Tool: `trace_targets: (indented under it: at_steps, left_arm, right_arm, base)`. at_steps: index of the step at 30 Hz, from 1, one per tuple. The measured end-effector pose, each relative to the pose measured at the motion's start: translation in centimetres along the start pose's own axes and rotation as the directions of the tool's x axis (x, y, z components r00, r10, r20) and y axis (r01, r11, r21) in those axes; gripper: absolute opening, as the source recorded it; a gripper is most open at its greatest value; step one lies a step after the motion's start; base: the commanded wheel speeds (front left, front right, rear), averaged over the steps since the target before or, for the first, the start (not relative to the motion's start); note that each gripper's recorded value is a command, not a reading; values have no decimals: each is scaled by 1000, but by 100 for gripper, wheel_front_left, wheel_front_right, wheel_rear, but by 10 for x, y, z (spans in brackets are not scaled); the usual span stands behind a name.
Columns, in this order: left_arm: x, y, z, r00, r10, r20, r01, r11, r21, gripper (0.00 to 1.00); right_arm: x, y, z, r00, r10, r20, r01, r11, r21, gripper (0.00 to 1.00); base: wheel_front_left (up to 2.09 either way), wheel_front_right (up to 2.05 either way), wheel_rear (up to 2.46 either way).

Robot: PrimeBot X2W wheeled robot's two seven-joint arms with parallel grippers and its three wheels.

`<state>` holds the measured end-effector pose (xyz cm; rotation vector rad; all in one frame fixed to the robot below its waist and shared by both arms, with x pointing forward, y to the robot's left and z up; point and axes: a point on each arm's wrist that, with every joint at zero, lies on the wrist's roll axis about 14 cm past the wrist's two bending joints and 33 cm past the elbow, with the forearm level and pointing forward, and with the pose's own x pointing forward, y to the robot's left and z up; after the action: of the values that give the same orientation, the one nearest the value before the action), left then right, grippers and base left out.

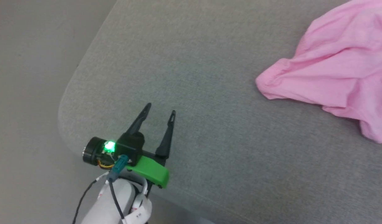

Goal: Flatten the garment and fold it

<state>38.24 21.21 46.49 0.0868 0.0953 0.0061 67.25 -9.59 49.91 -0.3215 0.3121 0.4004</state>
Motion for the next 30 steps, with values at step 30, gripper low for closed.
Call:
trace_targets:
  at_steps: [30]
  left_arm:
    - [12, -74, 36, 971, -240, 10, 239, 960, -148, 100]
  right_arm:
    - [-253, -29, -71, 924, -308, 226, 240, 929, 283, 100]
  base:
    - [0, 0, 0]
